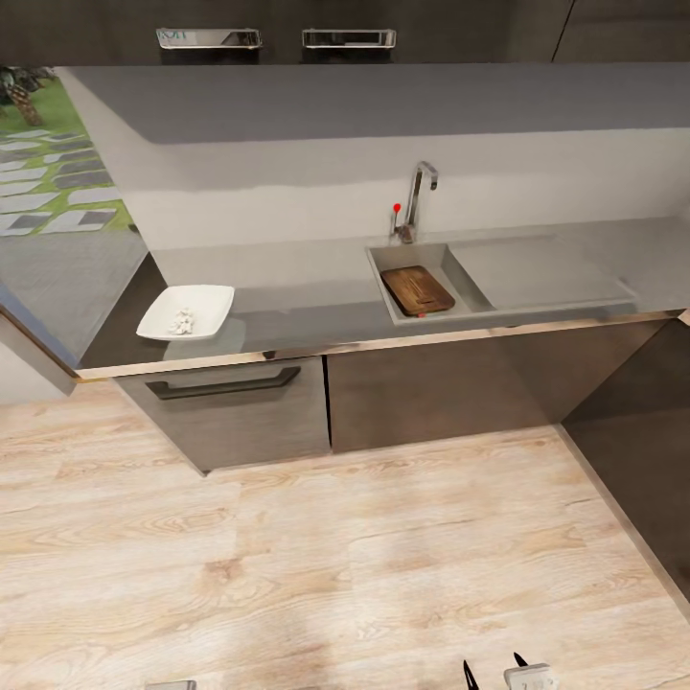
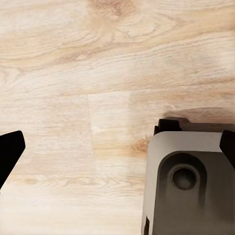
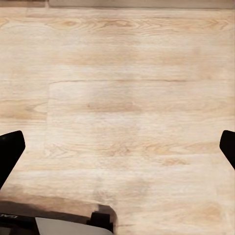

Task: In the kitchen, take the Vidalia onion out of the sink, dice it on the chopping board with the paring knife, put the diced onion into the bowl on the countertop, then place both the paring knife and the chopping board into the sink.

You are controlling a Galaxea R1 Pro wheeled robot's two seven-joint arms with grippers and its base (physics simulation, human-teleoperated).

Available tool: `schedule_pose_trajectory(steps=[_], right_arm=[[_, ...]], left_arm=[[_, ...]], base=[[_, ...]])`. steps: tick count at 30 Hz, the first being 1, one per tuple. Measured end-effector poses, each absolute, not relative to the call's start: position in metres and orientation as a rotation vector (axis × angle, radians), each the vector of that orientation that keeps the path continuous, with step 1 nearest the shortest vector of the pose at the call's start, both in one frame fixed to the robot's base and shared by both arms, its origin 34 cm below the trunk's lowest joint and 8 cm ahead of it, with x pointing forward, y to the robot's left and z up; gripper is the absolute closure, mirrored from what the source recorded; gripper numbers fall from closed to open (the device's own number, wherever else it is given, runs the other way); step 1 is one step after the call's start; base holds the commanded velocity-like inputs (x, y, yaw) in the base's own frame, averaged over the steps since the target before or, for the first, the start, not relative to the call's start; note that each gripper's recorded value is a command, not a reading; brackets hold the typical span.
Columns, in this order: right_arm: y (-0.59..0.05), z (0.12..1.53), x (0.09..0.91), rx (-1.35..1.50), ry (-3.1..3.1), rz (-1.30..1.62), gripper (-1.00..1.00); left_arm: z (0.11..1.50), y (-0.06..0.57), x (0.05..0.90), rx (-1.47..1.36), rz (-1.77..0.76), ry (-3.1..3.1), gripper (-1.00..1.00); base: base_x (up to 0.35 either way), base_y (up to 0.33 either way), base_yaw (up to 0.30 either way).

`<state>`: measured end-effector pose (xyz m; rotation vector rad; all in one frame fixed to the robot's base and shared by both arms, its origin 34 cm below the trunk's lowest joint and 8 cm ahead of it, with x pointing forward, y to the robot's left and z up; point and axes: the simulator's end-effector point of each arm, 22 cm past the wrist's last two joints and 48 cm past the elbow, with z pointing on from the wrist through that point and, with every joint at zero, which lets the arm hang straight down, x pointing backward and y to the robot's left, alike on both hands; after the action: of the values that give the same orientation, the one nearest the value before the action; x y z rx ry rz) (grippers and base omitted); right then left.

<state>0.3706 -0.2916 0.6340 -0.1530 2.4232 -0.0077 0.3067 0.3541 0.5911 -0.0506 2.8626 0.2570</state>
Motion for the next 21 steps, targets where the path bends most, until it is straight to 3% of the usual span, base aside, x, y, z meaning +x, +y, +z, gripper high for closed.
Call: schedule_pose_trajectory(steps=[21], right_arm=[[-0.312, 0.641, 0.380, -0.025, 2.398, -0.077, -1.00]], left_arm=[[0.594, 0.350, 0.309, -0.053, 0.249, 2.855, -1.00]], base=[[0.000, 0.000, 0.000]])
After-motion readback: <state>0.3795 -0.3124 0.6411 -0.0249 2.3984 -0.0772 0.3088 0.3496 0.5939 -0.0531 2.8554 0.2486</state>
